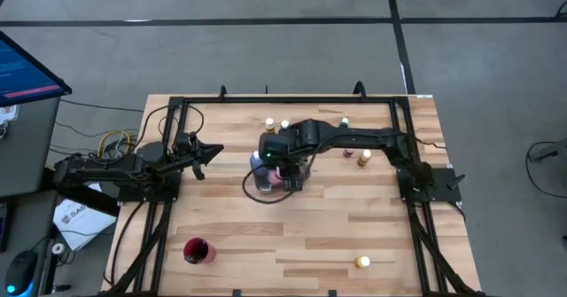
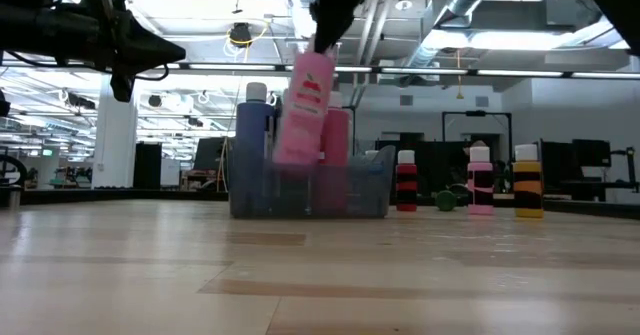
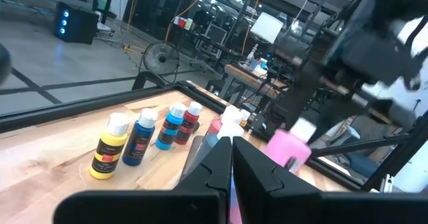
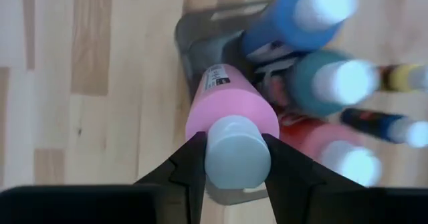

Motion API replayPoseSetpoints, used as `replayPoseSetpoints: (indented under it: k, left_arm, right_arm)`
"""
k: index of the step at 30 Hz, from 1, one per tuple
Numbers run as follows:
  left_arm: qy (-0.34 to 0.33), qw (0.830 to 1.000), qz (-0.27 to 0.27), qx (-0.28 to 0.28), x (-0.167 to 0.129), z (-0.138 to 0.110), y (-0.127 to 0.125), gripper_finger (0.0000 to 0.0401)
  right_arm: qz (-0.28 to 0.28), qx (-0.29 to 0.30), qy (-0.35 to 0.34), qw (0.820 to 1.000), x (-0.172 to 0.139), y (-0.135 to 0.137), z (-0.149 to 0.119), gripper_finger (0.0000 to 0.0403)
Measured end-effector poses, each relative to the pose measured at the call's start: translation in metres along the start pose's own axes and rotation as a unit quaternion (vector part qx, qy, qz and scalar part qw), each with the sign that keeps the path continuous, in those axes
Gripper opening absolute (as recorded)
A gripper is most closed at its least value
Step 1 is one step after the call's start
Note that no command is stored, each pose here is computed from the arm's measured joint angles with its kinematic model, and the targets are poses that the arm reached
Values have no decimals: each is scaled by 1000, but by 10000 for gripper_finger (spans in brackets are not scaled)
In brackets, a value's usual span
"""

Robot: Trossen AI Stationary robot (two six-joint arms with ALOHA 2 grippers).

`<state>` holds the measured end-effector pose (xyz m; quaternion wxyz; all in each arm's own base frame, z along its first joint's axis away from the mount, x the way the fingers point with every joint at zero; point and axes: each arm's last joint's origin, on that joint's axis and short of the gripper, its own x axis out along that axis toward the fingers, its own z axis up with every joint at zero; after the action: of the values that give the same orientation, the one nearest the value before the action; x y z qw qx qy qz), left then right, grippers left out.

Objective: Pick & Place Paint Supplies
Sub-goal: Put the large light pink paint bottle into the black bin

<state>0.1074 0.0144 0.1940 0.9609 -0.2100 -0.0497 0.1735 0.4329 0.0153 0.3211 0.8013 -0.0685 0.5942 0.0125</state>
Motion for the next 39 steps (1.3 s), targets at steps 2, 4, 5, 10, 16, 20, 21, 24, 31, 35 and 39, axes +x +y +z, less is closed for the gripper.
replayPoseSetpoints:
  k: [2, 4, 5, 10, 16, 20, 21, 24, 31, 35, 39]
  left_arm:
    - [0, 1000, -1, 0, 0, 0, 0, 3]
    - [0, 1000, -1, 0, 0, 0, 0, 3]
    - [0, 1000, -1, 0, 0, 0, 0, 3]
    - [0, 1000, -1, 0, 0, 0, 0, 3]
    - [-1, 1000, -1, 0, 0, 0, 0, 3]
    - [-1, 1000, -1, -1, 0, 0, 0, 3]
    - [-1, 1000, -1, -1, 0, 0, 0, 3]
    - [-1, 1000, -2, -2, 0, 0, 0, 3]
    - [-3, 1000, -3, -5, 0, 1, 0, 3]
    - [-5, 1000, -4, -7, 0, 1, -1, 3]
    - [-7, 1000, -4, -12, 0, 1, -1, 3]
  right_arm:
    - [3, -4, 13, 1000, 10, 2, 1, 116]
    - [1, -5, 17, 1000, 19, 1, 4, 116]
    - [2, -5, 21, 1000, 23, 0, 5, 117]
    - [-3, 0, 17, 1000, 25, -9, 5, 118]
    - [1, 3, -4, 1000, 26, -8, 9, 119]
    - [16, 4, -4, 1000, 26, -8, 9, 119]
    - [18, 2, -6, 1000, 28, -7, 10, 119]
    - [20, 2, -5, 1000, 37, -7, 13, 119]
    - [20, 2, -17, 1000, 35, -7, 15, 130]
    - [19, 2, -23, 1000, 35, -7, 16, 131]
    - [20, 2, -25, 999, 35, -7, 16, 134]
